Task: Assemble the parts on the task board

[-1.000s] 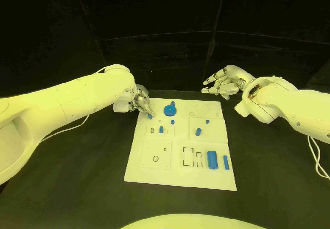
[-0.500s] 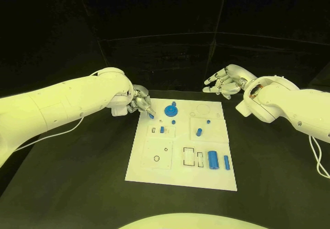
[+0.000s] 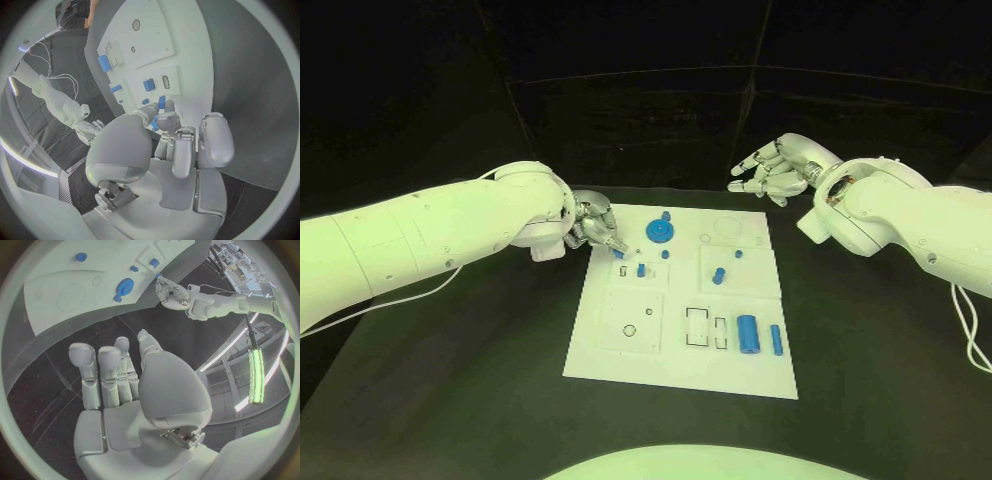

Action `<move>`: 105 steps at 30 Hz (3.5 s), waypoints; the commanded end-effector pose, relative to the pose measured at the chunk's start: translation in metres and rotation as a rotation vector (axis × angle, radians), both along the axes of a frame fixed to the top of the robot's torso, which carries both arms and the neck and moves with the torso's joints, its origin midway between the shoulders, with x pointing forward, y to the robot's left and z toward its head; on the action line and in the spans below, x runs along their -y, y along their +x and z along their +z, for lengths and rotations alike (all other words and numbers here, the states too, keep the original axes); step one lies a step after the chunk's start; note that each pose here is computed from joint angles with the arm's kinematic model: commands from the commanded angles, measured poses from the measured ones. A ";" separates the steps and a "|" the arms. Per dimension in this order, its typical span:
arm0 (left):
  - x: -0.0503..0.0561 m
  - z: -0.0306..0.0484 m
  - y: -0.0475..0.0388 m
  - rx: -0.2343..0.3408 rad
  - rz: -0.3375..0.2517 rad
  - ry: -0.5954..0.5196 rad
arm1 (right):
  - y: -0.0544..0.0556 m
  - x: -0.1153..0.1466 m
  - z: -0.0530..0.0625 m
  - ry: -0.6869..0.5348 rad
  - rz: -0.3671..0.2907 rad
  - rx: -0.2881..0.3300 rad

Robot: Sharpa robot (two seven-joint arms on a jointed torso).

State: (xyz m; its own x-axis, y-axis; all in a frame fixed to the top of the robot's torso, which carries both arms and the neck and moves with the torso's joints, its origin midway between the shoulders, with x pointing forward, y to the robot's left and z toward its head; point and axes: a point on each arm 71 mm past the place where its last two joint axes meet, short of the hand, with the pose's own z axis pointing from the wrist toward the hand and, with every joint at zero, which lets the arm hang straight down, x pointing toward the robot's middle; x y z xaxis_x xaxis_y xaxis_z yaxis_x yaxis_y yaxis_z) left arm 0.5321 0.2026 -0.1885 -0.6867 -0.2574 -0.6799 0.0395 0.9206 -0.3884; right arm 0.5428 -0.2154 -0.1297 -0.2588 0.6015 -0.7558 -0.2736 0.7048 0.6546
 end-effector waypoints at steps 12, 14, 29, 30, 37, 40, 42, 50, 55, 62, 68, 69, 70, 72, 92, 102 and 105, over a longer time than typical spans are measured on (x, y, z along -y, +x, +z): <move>0.011 -0.0117 -0.0124 0.037 -0.042 0.010 | 0.000 -0.001 0.002 0.001 0.013 0.009; 0.011 -0.0128 -0.0130 0.037 -0.048 0.019 | 0.000 -0.001 0.001 0.000 0.012 0.007; 0.009 -0.0170 -0.0138 0.023 -0.052 0.070 | -0.001 0.000 0.001 -0.001 0.012 0.004; 0.008 -0.0171 -0.0138 0.022 -0.050 0.072 | -0.001 0.000 0.001 -0.001 0.012 0.004; 0.006 -0.0177 -0.0150 0.012 -0.050 0.083 | -0.001 0.000 0.001 -0.001 0.012 0.003; 0.005 -0.0181 -0.0158 0.005 -0.052 0.088 | -0.001 0.000 0.001 -0.001 0.012 0.003; 0.004 -0.0182 -0.0166 0.000 -0.053 0.091 | -0.001 0.000 0.001 -0.001 0.013 0.003; 0.004 -0.0183 -0.0181 -0.004 -0.059 0.092 | -0.001 -0.001 0.001 -0.001 0.014 0.004; 0.006 -0.0187 -0.0185 -0.009 -0.064 0.095 | -0.001 -0.001 0.001 -0.001 0.014 0.004; 0.007 -0.0188 -0.0174 -0.007 -0.060 0.094 | -0.001 0.000 0.001 -0.001 0.012 0.004; 0.008 -0.0194 -0.0159 -0.013 -0.053 0.086 | -0.001 0.000 0.002 0.000 0.012 0.005; 0.009 -0.0196 -0.0157 -0.015 -0.052 0.086 | -0.002 0.000 0.002 0.000 0.012 0.005; 0.009 -0.0198 -0.0153 -0.018 -0.052 0.087 | -0.002 0.000 0.002 0.000 0.013 0.005; 0.010 -0.0201 -0.0147 -0.021 -0.051 0.089 | -0.002 0.000 0.002 0.000 0.013 0.005; 0.013 -0.0217 -0.0104 -0.030 -0.046 0.101 | -0.003 -0.001 0.002 0.003 0.017 0.010; 0.010 -0.0212 -0.0094 -0.020 -0.029 0.101 | -0.003 0.000 0.003 0.004 0.015 0.012; 0.009 -0.0209 -0.0093 -0.017 -0.024 0.100 | -0.003 0.000 0.003 0.004 0.015 0.012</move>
State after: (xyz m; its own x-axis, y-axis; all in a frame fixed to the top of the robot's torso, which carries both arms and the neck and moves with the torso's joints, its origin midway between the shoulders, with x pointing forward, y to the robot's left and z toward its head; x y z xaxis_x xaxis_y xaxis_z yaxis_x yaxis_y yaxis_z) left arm 0.5225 0.1922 -0.2101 -0.7066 -0.1640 -0.6884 0.0668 0.9530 -0.2956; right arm 0.5403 -0.2163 -0.1292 -0.2632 0.6003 -0.7552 -0.2795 0.7018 0.6553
